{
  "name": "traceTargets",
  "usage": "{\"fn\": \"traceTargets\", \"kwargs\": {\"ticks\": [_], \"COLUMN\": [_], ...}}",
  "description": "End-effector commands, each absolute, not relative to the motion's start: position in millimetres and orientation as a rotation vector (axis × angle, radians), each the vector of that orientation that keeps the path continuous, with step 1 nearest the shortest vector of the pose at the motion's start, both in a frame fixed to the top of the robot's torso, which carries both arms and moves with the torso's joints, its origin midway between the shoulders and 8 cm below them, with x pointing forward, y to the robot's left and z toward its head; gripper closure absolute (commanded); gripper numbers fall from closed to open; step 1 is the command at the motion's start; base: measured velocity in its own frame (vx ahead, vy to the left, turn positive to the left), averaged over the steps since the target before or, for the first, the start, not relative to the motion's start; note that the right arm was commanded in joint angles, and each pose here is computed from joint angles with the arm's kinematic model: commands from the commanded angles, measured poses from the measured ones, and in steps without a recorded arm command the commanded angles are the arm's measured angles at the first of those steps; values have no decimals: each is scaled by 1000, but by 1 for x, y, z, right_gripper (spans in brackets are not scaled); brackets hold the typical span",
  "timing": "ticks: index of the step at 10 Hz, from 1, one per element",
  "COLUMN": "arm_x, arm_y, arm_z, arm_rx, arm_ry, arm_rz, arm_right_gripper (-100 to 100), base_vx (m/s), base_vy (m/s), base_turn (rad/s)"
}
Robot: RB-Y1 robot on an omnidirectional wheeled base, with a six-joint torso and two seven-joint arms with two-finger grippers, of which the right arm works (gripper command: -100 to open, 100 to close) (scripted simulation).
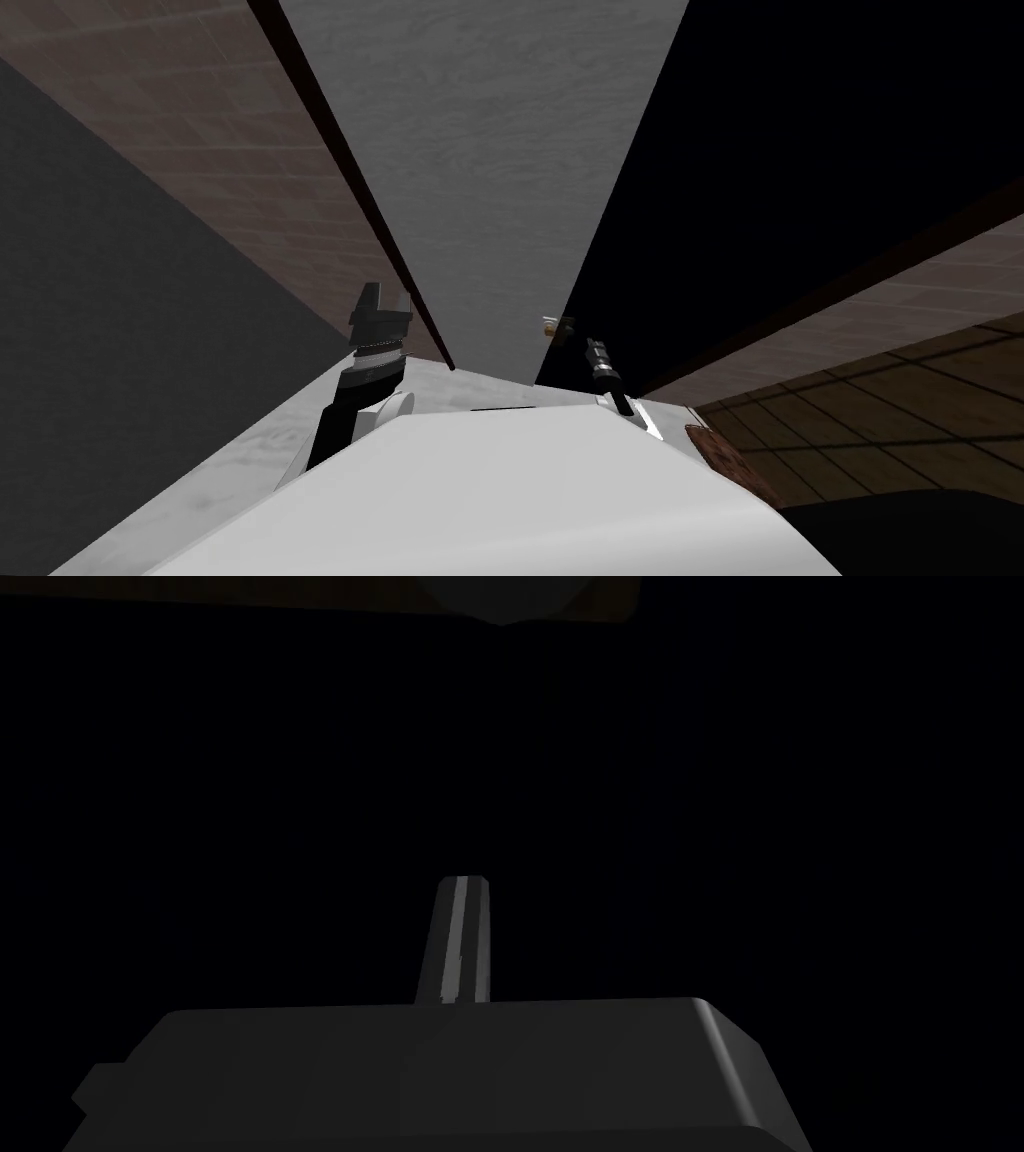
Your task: Pull the door open
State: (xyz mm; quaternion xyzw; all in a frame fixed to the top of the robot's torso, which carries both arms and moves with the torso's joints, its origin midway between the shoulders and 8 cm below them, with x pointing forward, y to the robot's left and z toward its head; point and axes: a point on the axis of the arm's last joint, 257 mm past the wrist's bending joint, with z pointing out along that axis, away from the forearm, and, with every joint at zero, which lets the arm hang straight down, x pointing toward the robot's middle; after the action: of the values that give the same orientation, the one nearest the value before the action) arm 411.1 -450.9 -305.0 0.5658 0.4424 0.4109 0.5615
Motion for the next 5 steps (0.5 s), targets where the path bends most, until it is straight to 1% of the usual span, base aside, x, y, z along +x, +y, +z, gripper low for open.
{"fn": "traceTargets", "kwargs": {"ticks": [1, 4, 5], "arm_x": [403, 401, 404], "arm_y": [-458, -449, -438], "arm_z": [-309, -309, -307], "arm_rx": [1340, 1337, 1328], "arm_ry": [1042, 1052, 1057], "arm_rz": [952, 972, 996], "arm_right_gripper": [-100, -100, -100], "base_vx": [-198, -200, -202], "base_vy": [7, 81, 87], "base_turn": [-43, 10, 68]}}
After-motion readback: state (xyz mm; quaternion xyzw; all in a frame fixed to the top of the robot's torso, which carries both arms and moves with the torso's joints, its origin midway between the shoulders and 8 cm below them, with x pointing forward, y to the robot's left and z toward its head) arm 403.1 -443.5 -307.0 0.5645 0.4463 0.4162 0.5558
